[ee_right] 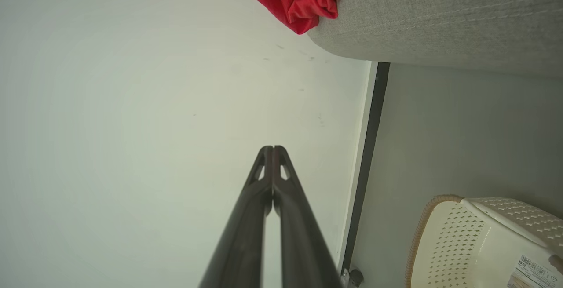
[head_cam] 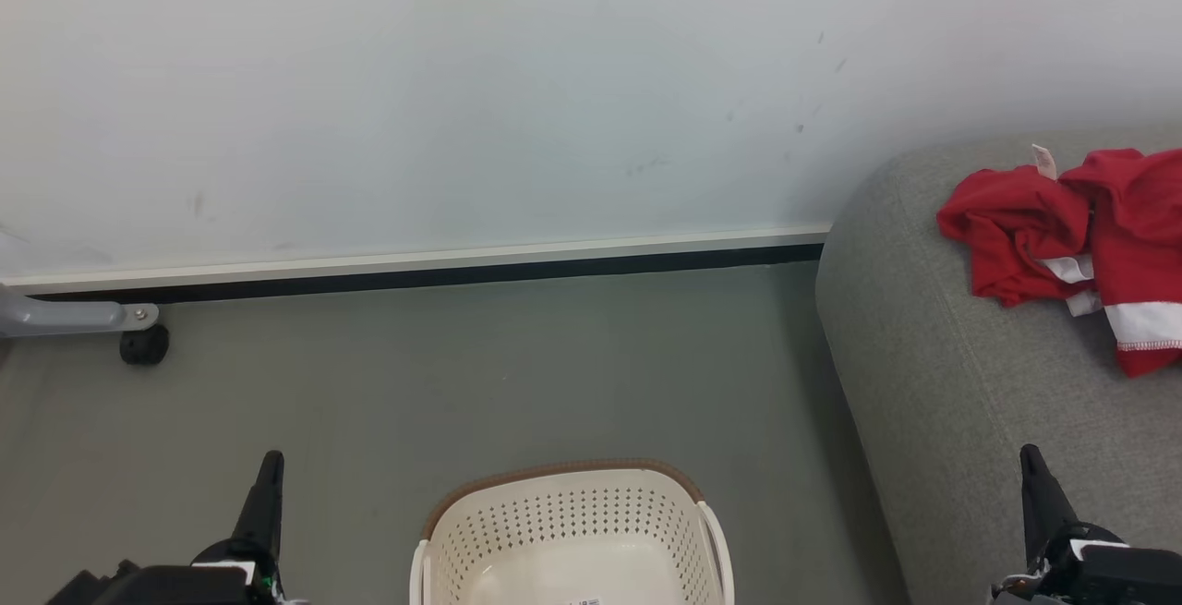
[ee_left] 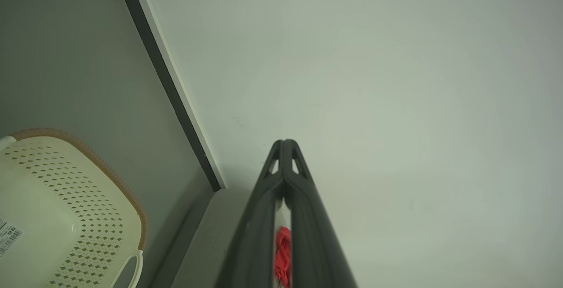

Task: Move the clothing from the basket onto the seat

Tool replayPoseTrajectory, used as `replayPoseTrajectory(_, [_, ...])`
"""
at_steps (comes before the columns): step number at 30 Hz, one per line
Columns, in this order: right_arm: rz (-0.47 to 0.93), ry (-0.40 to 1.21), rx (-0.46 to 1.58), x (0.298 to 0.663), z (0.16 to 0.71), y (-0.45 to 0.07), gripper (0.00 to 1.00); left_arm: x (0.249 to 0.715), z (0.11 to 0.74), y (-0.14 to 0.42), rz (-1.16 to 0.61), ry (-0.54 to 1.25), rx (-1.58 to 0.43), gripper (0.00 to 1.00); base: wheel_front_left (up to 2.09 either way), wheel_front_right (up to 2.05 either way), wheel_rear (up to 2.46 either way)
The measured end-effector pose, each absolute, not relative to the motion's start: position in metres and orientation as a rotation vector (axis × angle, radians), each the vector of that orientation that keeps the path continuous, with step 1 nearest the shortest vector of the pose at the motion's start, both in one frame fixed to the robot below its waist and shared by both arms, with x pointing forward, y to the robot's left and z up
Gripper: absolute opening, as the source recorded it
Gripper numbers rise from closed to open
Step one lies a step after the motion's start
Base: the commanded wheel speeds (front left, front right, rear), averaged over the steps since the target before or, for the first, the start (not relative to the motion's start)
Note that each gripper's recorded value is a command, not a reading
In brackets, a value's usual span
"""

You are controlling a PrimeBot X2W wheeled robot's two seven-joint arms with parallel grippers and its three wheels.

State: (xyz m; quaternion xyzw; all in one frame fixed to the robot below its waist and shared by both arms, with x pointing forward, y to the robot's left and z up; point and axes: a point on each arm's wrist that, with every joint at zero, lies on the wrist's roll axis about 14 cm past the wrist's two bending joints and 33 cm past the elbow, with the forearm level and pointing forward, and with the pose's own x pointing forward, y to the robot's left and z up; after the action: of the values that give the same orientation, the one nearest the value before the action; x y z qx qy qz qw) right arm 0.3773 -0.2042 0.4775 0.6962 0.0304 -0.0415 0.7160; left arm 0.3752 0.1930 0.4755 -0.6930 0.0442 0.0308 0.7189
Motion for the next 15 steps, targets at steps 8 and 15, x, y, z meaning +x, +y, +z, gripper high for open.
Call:
replayPoseTrajectory(8, [-0.081, 0.05, 1.572, 0.381, 0.4822, -0.2053, 0.0, 0.3788, 0.4787, 0.1908, 0.058, 0.092, -1.573, 0.0, 0.0, 0.0, 0.0])
replayPoseTrajectory(15, [-0.081, 0.05, 1.572, 0.381, 0.4822, -0.2052, 0.0, 0.3788, 0.4787, 0.1908, 0.058, 0.092, -1.573, 0.0, 0.0, 0.0, 0.0])
